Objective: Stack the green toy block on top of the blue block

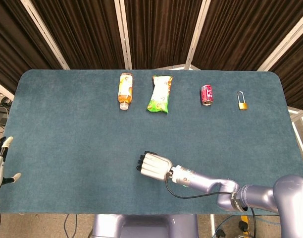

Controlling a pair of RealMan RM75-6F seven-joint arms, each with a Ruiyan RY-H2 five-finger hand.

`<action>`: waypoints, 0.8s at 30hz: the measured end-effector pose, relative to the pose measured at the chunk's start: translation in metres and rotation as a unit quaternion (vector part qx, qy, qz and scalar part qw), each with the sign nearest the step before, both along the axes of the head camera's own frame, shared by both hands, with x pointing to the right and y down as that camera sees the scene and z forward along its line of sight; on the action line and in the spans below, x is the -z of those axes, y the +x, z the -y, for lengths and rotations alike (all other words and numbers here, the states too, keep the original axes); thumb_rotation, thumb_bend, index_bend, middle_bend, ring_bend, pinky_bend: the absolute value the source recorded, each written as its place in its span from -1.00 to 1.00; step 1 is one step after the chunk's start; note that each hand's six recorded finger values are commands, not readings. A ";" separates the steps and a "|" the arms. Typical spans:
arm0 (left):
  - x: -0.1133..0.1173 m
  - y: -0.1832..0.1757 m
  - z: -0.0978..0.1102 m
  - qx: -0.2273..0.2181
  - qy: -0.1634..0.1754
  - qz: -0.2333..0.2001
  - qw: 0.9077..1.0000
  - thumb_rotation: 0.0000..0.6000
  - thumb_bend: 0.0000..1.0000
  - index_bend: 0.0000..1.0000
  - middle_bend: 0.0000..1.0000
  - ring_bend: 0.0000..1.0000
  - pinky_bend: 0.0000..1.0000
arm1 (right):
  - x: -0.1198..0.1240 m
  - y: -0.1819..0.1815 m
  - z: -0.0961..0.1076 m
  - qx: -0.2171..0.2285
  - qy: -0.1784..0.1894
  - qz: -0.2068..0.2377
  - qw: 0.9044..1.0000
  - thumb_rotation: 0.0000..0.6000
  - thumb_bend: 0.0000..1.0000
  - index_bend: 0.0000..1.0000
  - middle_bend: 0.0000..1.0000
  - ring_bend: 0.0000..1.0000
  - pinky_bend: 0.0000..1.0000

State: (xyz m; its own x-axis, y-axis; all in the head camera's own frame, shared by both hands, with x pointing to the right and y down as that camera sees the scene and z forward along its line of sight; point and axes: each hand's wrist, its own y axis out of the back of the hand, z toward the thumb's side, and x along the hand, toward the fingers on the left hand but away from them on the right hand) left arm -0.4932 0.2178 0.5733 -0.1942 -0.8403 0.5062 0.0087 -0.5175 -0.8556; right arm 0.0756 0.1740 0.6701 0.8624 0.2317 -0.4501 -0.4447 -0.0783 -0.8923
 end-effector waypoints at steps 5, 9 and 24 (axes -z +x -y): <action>0.001 0.000 0.000 0.000 0.001 -0.002 1.000 1.00 -1.00 -1.00 -1.00 -1.00 -1.00 | 0.002 0.002 0.000 -0.009 -0.005 0.003 1.000 1.00 -0.70 -0.55 -0.42 -0.23 0.03; 0.002 0.002 0.000 -0.002 0.001 -0.006 1.000 1.00 -1.00 -1.00 -1.00 -1.00 -1.00 | 0.011 0.002 -0.001 -0.014 -0.004 0.014 1.000 1.00 -0.74 -0.57 -0.44 -0.25 -0.03; 0.024 0.011 -0.007 -0.021 0.025 -0.039 0.999 1.00 -1.00 -1.00 -1.00 -1.00 -1.00 | 0.091 0.045 0.018 -0.059 0.071 0.044 0.995 1.00 -0.74 -0.58 -0.45 -0.26 -0.07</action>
State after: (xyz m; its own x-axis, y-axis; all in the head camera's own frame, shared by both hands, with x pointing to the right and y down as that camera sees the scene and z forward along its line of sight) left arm -0.4822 0.2248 0.5496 -0.1195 -0.8713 0.4760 -0.0374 -0.4752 -0.8791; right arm 0.1211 0.1565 0.5792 0.8601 0.3896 -0.3293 -0.3595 0.0051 -0.9331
